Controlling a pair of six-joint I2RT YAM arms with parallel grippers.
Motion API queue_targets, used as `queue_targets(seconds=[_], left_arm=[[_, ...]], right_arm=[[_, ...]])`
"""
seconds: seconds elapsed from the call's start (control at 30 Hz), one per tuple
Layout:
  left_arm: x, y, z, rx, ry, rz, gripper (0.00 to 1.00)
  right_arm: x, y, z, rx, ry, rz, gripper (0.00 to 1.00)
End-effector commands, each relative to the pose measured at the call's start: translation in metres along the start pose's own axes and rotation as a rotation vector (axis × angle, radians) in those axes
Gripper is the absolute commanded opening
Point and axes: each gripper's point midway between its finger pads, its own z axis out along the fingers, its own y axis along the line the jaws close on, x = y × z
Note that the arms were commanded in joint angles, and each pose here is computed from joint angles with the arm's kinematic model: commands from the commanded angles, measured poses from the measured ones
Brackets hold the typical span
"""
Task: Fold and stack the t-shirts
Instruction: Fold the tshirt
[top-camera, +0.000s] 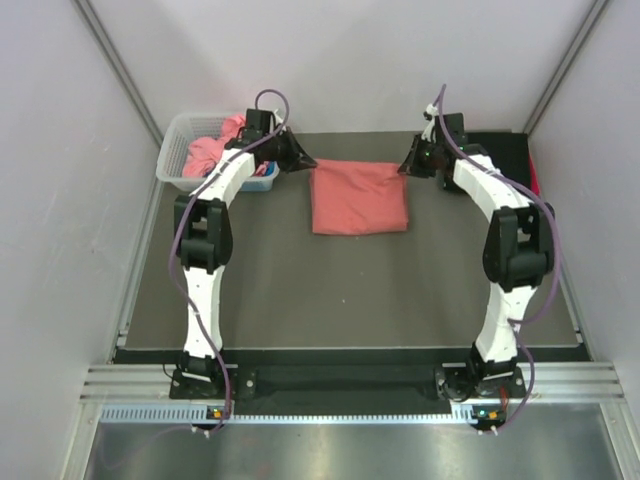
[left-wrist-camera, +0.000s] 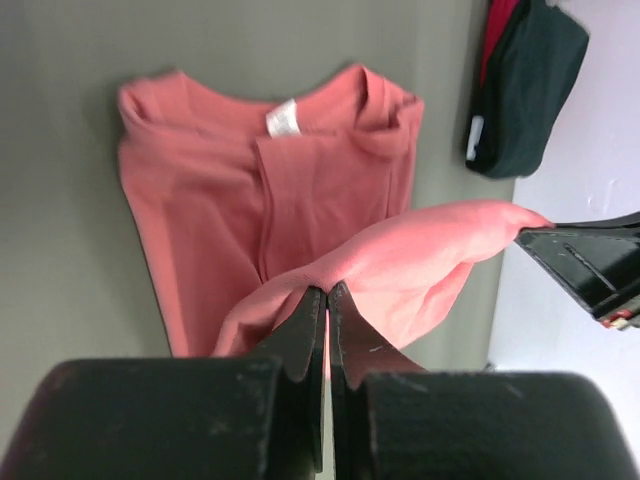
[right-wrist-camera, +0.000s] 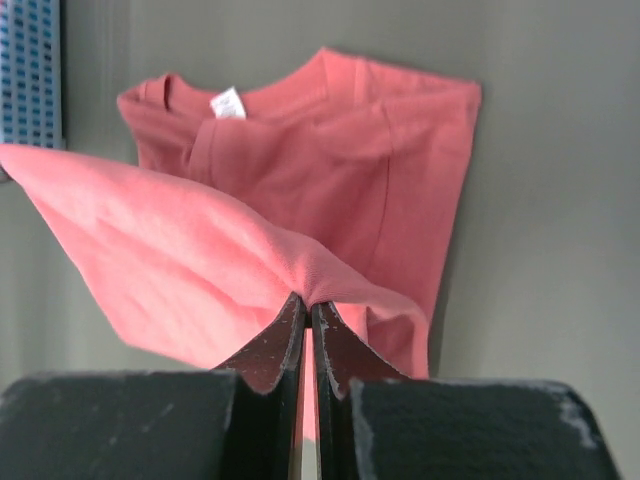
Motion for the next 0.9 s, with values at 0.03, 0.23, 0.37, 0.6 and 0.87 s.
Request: queue_targets(seconds=[0.03,0.23,0.37,0.6,0.87], left_arm=[[-0.048,0.002,0.015,0.144,-0.106,-0.005,0.0],[-0.078,0.011,0.04,0.204,-0.183,0.019,0.0],[-0.087,0.014,0.047,0.221,-0.209,0.038,0.13],[-0.086,-0.007,0.029,0.252,-0.199,0.098,0.29],[-0.095,-0.044,-0.018,0.227,-0.256,0.221,0.33]], right_arm=[[-0.045,0.003,0.024,-0.066,-0.106,0.012,0.0],[-0.063,0.001,0.067,-0.16,-0.185,0.046,0.08],[-0.071,0.001,0.083,-0.204,-0.209,0.047,0.09],[-0.07,-0.004,0.061,-0.155,-0.225,0.024,0.34],[-0.046,-0.014,0.027,-0.069,-0.168,-0.029,0.55]])
